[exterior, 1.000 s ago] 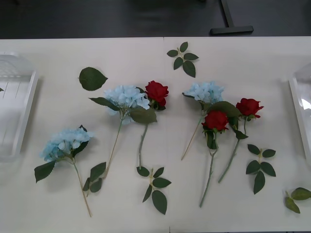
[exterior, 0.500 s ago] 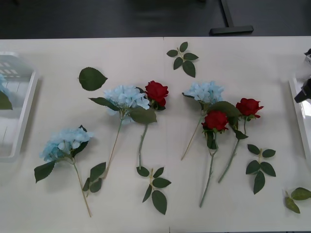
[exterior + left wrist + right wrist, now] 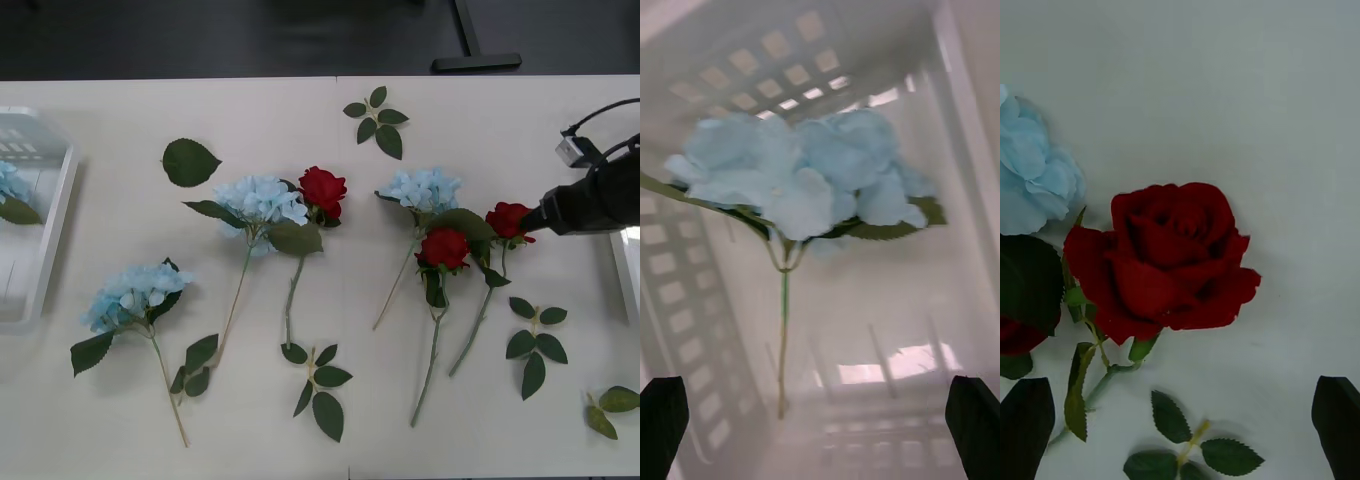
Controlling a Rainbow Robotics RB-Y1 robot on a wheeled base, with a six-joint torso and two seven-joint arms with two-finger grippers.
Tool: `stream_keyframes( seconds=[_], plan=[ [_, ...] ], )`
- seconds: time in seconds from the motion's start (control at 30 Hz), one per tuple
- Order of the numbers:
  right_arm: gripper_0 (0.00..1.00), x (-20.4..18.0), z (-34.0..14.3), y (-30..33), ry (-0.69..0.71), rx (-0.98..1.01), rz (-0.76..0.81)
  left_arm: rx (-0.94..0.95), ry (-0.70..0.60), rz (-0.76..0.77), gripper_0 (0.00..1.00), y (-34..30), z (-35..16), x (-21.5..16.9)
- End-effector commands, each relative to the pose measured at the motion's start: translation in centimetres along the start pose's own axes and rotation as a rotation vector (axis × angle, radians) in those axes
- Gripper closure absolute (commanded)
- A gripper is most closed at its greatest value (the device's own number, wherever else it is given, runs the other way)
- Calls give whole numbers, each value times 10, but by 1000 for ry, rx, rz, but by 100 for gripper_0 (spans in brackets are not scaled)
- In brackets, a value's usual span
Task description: Place the red flowers into the right box and the blue flowers into the left box. If a person shows an open palm, hand one flower to the person first, then continue sorting.
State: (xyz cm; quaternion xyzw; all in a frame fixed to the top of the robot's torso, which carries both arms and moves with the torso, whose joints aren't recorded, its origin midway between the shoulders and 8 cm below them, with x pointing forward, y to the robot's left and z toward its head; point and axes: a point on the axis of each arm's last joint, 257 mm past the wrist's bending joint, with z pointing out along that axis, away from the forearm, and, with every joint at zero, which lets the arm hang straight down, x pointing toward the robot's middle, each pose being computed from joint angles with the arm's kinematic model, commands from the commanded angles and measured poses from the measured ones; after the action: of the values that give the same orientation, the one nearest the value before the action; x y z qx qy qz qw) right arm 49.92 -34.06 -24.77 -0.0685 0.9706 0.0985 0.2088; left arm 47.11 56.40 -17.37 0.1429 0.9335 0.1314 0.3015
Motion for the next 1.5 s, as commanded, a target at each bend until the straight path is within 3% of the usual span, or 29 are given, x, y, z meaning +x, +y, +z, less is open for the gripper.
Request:
stream_keyframes(
  seconds=[0.03,0.27,0.57,0.83,1.0,1.03,1.1,1.2,1.23,1.5],
  plan=[
    [0,18,2,-14,18,62,68,84,-11,-87,0,-18,-40,-18],
    [0,25,29,-11,23,135,150,218,33,-248,0,-99,-70,4],
    [0,28,70,5,-5,196,187,337,105,-469,0,-213,-98,59],
    [0,24,84,24,-24,214,221,446,191,-514,0,-284,-94,100],
    [0,22,90,28,-35,224,226,417,210,-494,0,-304,-74,115],
    [7,23,92,29,-34,222,231,405,214,-488,0,-308,-68,119],
    [29,23,93,30,-36,216,238,390,215,-488,0,-311,-59,122],
    [94,24,94,29,-35,215,250,377,218,-508,0,-318,-40,126],
    [100,24,95,29,-34,215,254,377,221,-511,0,-321,-34,125],
    [100,23,94,30,-34,208,282,389,252,-569,0,-338,8,116]
  ],
)
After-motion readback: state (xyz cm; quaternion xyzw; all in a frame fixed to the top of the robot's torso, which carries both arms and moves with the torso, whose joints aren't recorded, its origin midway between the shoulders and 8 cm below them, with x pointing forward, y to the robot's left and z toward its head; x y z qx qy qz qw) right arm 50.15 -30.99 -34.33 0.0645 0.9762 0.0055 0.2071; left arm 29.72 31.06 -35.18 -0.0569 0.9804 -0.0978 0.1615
